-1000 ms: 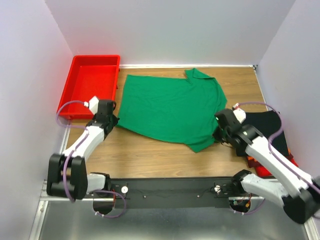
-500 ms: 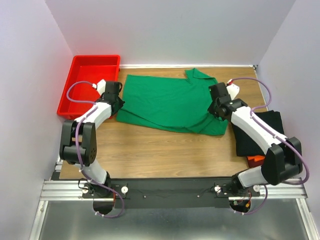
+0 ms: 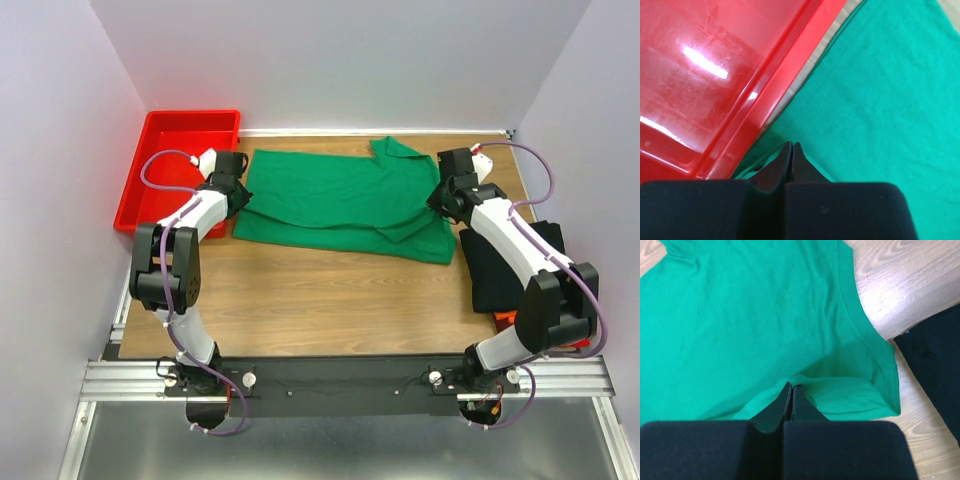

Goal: Fold and stack the t-shirts
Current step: Fold the tshirt

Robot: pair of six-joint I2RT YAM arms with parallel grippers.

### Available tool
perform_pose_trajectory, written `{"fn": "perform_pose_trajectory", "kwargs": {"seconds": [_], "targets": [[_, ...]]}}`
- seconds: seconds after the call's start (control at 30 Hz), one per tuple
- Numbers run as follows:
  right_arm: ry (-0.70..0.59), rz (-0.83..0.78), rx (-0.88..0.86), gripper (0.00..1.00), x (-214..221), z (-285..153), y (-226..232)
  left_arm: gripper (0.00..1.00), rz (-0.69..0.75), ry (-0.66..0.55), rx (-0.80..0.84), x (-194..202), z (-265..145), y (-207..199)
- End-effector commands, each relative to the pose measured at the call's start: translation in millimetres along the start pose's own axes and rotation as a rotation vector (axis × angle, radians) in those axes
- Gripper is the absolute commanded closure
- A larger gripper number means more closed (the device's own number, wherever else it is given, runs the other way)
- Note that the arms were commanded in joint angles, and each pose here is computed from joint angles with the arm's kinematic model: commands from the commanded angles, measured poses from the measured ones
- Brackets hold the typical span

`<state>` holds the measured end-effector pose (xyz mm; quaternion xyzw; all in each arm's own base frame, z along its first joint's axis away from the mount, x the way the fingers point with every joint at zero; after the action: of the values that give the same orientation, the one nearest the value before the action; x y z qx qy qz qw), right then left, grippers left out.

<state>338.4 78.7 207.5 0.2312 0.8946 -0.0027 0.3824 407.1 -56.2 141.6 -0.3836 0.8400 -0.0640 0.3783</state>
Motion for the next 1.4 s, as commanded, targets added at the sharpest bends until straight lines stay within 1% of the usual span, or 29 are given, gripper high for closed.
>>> {"fn": "perform_pose_trajectory", "kwargs": {"seconds": [0.0, 0.17, 0.63, 1.37], "targets": [[-0.007, 0.031, -0.017, 0.99, -11, 8, -7, 1.00, 0.019, -0.011, -0.035, -2, 3, 2], [0.004, 0.047, -0.027, 0.99, -13, 14, -13, 1.00, 0.022, -0.009, -0.027, -6, 7, -2], [0.031, 0.052, -0.031, 0.99, -20, 40, -10, 1.00, 0.031, -0.015, -0.032, -14, 19, -13], [0.050, 0.065, -0.044, 0.99, -32, 63, -8, 1.00, 0.043, -0.003, -0.043, -14, 32, -14]]}}
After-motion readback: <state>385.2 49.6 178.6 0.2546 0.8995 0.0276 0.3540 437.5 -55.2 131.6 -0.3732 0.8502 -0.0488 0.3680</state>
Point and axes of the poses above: each gripper's point midway between its finger pads, its own z axis out along the fingers, its own y axis along the line the jaws close on, x = y × z, the point moved 8 cm from there along -z, back along the fingers, and after that the axes turned 7 degrees about -z, right-handed, at the moved point
